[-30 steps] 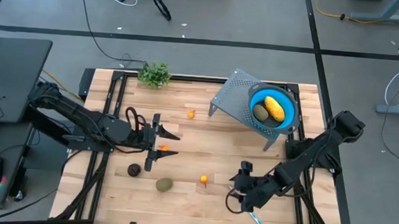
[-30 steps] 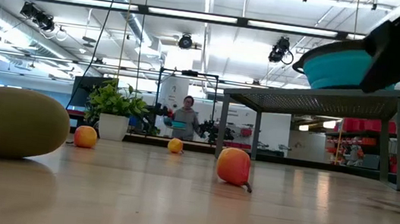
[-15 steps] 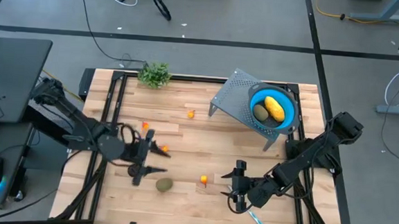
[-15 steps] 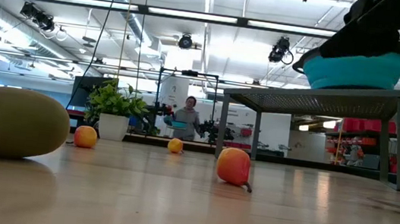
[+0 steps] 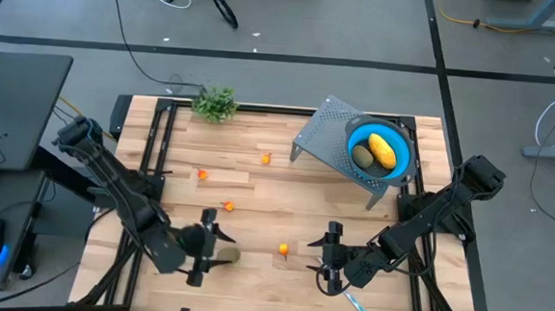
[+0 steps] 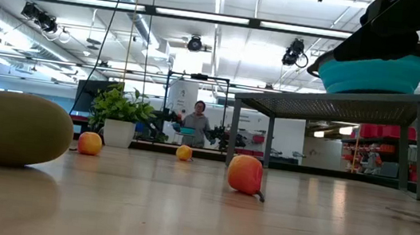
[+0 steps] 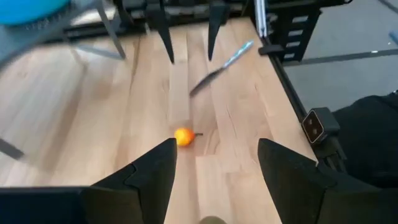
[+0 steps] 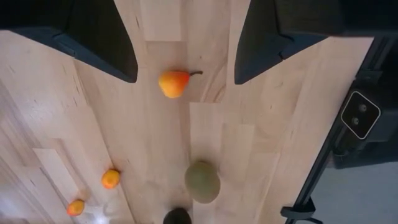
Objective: Pick & Place Fruit
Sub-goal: Put the kiwi into the strainer bowl on the shelf
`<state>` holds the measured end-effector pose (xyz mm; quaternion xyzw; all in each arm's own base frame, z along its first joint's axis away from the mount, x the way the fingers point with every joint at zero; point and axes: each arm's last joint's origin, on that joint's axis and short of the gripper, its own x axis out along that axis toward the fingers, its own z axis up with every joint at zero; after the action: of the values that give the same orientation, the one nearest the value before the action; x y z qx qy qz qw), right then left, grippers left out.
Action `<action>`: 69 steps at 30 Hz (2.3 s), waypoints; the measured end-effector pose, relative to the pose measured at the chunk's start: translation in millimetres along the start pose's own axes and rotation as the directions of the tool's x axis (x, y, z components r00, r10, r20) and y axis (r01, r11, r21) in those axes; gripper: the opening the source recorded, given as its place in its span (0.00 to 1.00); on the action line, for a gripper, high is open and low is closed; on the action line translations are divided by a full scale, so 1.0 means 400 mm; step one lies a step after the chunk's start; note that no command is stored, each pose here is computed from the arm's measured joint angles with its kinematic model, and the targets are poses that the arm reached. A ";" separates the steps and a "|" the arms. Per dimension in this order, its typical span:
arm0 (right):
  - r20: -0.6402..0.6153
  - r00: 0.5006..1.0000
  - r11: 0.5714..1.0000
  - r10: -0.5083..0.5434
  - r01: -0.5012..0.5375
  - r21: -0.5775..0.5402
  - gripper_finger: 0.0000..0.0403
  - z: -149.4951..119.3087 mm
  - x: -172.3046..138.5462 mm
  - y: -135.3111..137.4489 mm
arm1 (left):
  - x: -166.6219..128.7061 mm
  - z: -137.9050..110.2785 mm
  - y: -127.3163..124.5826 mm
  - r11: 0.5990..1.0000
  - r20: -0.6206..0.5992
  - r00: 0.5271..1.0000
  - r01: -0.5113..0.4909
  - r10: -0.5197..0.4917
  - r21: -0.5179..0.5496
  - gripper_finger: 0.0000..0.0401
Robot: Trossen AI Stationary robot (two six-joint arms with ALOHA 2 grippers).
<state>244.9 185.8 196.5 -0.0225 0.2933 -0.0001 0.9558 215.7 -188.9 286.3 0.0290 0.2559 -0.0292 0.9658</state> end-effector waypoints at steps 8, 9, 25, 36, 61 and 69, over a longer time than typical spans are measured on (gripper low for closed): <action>0.000 1.000 1.000 0.000 0.000 0.000 0.69 0.000 0.000 0.000 | 0.068 -0.056 -0.027 0.991 -0.282 0.959 -0.013 -0.026 -0.133 0.66; 0.000 1.000 1.000 0.000 0.000 0.000 0.69 0.000 0.000 0.000 | 0.075 -0.067 -0.028 0.991 -0.310 0.951 -0.031 -0.010 -0.129 0.67; 0.001 1.000 1.000 0.000 0.000 0.001 0.69 0.000 0.000 0.000 | 0.194 -0.173 -0.045 0.976 -0.540 0.841 -0.137 0.024 -0.169 0.89; 0.002 1.000 1.000 0.000 0.000 0.002 0.69 0.001 -0.001 0.000 | 0.232 -0.218 -0.028 0.968 -0.564 0.823 -0.193 0.069 -0.162 0.91; 0.003 1.000 1.000 -0.005 0.005 0.010 0.69 0.004 0.002 -0.005 | 0.245 -0.267 -0.015 0.974 -0.562 0.826 -0.158 0.040 -0.163 0.73; 0.003 1.000 1.000 -0.005 0.005 0.008 0.69 0.004 0.002 -0.005 | 0.248 -0.263 -0.018 0.980 -0.547 0.837 -0.133 0.030 -0.150 0.65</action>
<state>246.5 183.9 197.3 -0.0196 0.2916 -0.0037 0.9563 249.2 -192.7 145.4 -0.0415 0.5184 0.0451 0.8529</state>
